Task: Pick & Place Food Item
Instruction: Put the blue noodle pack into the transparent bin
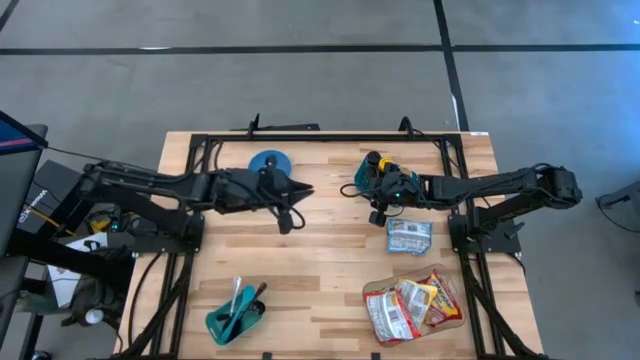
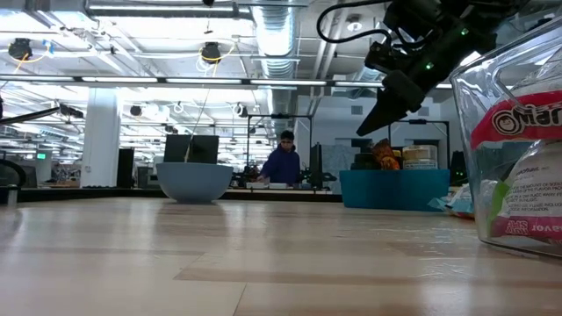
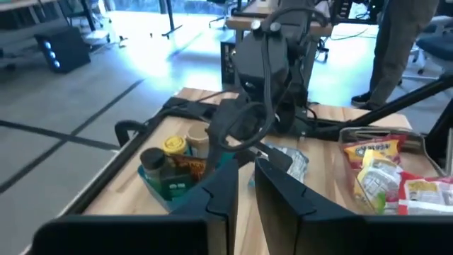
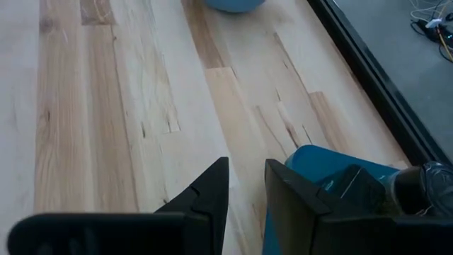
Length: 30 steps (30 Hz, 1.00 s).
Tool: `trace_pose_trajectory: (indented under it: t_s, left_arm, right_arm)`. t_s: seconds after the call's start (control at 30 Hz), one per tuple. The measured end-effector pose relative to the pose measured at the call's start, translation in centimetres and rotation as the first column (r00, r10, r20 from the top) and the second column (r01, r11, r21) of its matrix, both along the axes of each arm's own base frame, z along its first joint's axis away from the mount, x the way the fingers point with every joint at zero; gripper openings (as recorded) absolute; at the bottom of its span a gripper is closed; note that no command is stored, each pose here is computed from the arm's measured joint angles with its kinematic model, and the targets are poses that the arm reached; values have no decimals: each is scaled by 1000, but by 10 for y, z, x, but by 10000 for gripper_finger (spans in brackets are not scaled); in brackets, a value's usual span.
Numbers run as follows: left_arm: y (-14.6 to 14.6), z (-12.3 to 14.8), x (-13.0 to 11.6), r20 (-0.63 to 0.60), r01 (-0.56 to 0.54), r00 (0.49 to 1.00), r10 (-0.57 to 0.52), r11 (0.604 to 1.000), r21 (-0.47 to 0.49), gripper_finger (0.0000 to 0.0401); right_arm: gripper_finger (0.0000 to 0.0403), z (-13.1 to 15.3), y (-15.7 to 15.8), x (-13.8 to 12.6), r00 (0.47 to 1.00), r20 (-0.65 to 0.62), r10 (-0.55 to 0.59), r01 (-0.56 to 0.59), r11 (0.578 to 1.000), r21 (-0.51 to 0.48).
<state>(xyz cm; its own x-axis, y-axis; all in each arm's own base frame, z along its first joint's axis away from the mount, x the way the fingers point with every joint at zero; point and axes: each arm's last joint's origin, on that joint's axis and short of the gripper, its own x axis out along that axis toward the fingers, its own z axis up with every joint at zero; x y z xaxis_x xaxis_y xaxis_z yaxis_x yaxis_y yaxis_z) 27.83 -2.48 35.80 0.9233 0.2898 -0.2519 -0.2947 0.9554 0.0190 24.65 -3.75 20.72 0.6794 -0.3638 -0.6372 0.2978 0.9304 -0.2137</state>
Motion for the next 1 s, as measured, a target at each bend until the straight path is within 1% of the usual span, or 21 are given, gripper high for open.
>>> trace_pose_trajectory:
  t_s: [0.2, 0.3, 0.47, 0.57, 0.7, 0.73, 0.83, 1.0]
  left_arm:
    - [1, 10, -10, 7, 22, 1000, -22, 996, 86, 44]
    - [2, 15, -15, 18, 27, 999, -29, 993, 119, 44]
    - [3, 18, -19, 32, 21, 999, -25, 993, 120, 44]
    - [3, 18, -19, 33, 19, 999, -23, 994, 110, 44]
    - [2, 17, -18, 28, 20, 999, -23, 994, 110, 44]
    - [2, 16, -18, 24, 21, 999, -23, 994, 110, 44]
    - [2, 16, -18, 27, 19, 999, -22, 994, 104, 44]
    - [3, 17, -17, 32, 15, 999, -18, 995, 103, 44]
  right_arm:
    - [87, 2, -1, 1, 1000, 21, -1, 1, 1000, -4]
    - [87, 1, -1, 1, 1000, -2, 22, -22, 999, -29]
    - [81, 1, -1, 1, 999, -6, 44, -44, 998, -47]
    - [57, 2, 1, 3, 996, 12, 93, -93, 996, -19]
    - [9, 5, 5, 6, 983, 69, 168, -170, 985, 23]
    - [6, 7, 7, 8, 978, 91, 186, -189, 982, 27]
    - [12, 12, 12, 12, 956, 169, 239, -249, 968, 38]
    - [2, 24, 19, 18, 894, 279, 351, -380, 923, 58]
